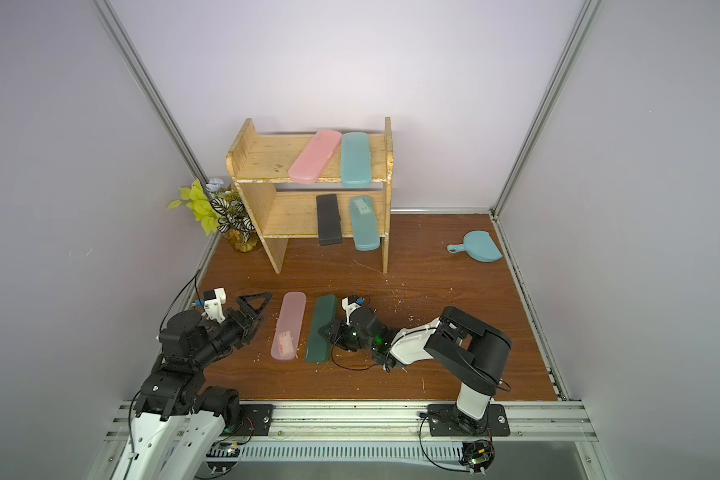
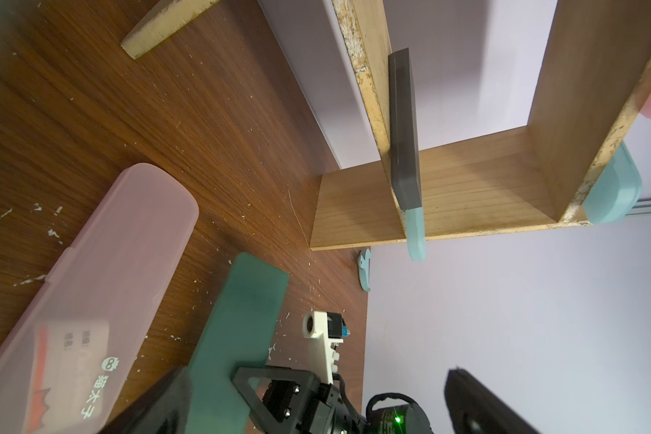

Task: Remove the pencil cases from the shelf
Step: Place the pencil case at the center of the board.

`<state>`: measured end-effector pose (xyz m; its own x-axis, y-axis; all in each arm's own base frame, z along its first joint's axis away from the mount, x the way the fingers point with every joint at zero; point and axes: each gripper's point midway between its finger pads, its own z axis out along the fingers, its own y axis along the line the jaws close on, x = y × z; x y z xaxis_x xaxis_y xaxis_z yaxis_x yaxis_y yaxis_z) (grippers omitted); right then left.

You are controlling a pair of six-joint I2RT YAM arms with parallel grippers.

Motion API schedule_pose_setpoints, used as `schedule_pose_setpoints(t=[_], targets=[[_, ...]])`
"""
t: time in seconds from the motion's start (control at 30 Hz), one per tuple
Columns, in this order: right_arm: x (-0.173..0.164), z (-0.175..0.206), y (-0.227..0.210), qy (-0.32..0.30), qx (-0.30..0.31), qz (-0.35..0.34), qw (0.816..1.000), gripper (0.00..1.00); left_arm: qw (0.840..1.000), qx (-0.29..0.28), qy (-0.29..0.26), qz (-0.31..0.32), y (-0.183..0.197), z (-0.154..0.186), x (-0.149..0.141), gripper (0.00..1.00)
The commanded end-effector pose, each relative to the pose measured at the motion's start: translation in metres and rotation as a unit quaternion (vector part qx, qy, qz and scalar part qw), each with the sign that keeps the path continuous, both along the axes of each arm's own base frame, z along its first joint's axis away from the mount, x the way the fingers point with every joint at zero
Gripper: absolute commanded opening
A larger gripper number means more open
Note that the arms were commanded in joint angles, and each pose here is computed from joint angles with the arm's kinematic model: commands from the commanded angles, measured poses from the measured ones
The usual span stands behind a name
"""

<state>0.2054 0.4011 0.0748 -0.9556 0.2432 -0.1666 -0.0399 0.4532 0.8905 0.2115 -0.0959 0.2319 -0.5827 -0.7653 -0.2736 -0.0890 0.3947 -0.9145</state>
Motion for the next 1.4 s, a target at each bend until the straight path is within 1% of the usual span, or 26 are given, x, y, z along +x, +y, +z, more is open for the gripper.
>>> schedule_pose_setpoints(t=[0.0, 0.2, 0.4, 0.9, 1.13, 1.17, 1.27, 1.33, 1.37], targets=[[0.005, 0.039, 0.025, -0.019, 0.072, 0.014, 0.997, 0.21, 1.000, 0.001, -0.001, 0.006, 0.002, -0.001, -0.002, 0.99], [0.005, 0.024, 0.039, 0.008, 0.066, 0.030, 0.997, 0.21, 1.000, 0.001, 0.000, 0.006, 0.002, -0.001, -0.003, 0.99], [0.005, 0.010, 0.044, 0.021, 0.040, 0.037, 0.998, 0.22, 1.000, 0.000, 0.000, 0.006, 0.002, 0.001, -0.003, 0.99], [0.013, -0.007, 0.032, 0.023, 0.013, 0.036, 0.999, 0.25, 1.000, -0.002, -0.001, 0.011, 0.003, 0.000, -0.003, 0.99], [0.019, -0.008, 0.028, 0.017, 0.010, 0.032, 0.999, 0.26, 1.000, -0.005, -0.002, 0.011, 0.003, 0.001, -0.004, 0.99], [0.019, -0.009, 0.028, 0.018, 0.009, 0.032, 0.999, 0.27, 1.000, -0.005, -0.002, 0.011, 0.003, 0.001, -0.004, 0.99], [0.020, -0.011, 0.028, 0.019, 0.008, 0.032, 0.999, 0.36, 1.000, -0.006, -0.001, 0.012, 0.003, 0.000, -0.005, 0.99], [0.019, -0.011, 0.026, 0.021, 0.006, 0.031, 0.999, 0.44, 1.000, -0.005, -0.001, 0.014, 0.004, 0.000, -0.004, 0.99], [0.019, -0.010, 0.025, 0.021, 0.004, 0.028, 0.999, 0.50, 1.000, -0.003, 0.000, 0.015, 0.004, -0.001, -0.003, 0.99]])
